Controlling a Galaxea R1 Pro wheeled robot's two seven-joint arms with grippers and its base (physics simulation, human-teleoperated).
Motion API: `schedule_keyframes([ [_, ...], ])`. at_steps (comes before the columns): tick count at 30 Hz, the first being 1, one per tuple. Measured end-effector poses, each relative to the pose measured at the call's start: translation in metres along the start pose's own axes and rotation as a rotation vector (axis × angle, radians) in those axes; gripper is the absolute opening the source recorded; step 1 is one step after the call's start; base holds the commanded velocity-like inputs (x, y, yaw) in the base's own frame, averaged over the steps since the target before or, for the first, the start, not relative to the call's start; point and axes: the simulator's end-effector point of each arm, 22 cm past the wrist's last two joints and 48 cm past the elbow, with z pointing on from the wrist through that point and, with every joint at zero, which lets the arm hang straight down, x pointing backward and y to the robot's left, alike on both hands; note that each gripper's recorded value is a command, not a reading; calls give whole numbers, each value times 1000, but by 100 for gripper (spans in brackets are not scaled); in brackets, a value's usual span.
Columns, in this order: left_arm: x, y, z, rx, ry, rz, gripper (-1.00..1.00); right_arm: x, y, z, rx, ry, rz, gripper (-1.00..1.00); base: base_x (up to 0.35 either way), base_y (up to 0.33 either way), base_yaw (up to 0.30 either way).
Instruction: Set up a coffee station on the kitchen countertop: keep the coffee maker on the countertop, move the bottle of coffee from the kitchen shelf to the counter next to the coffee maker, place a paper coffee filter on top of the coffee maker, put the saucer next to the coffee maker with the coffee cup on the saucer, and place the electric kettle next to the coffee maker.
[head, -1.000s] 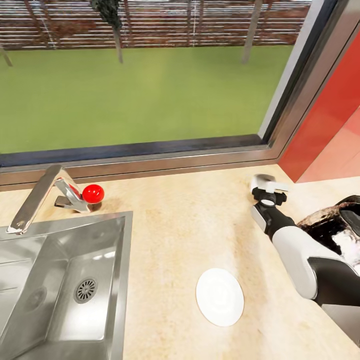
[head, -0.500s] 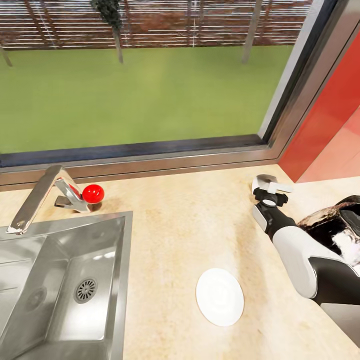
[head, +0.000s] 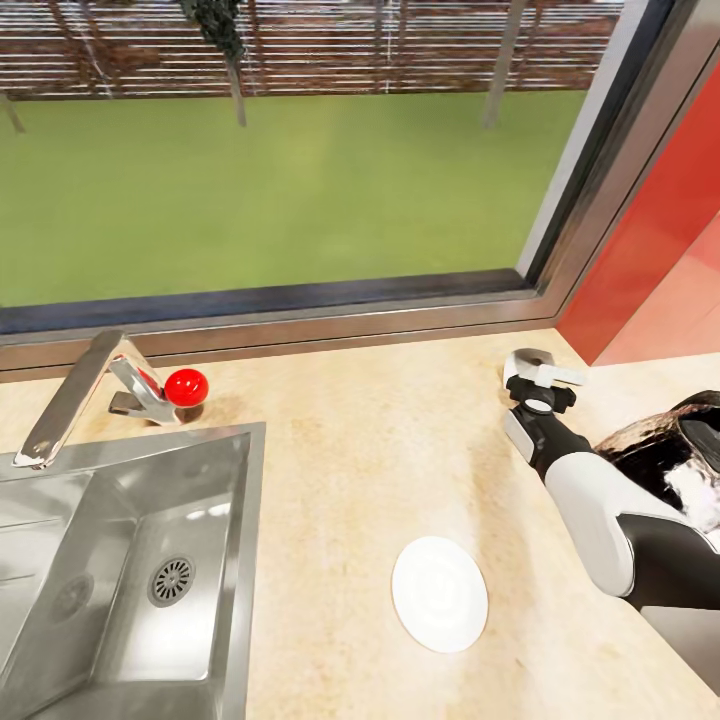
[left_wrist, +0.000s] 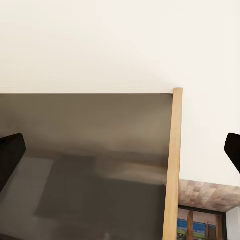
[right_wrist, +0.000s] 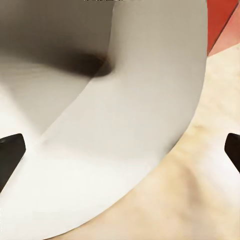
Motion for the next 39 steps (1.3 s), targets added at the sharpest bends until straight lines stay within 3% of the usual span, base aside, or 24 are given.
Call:
schedule_keyframes([
  [39,5,0,-1,0,13,3,100,9,2,3,0,7,-11,100,0,0,25],
])
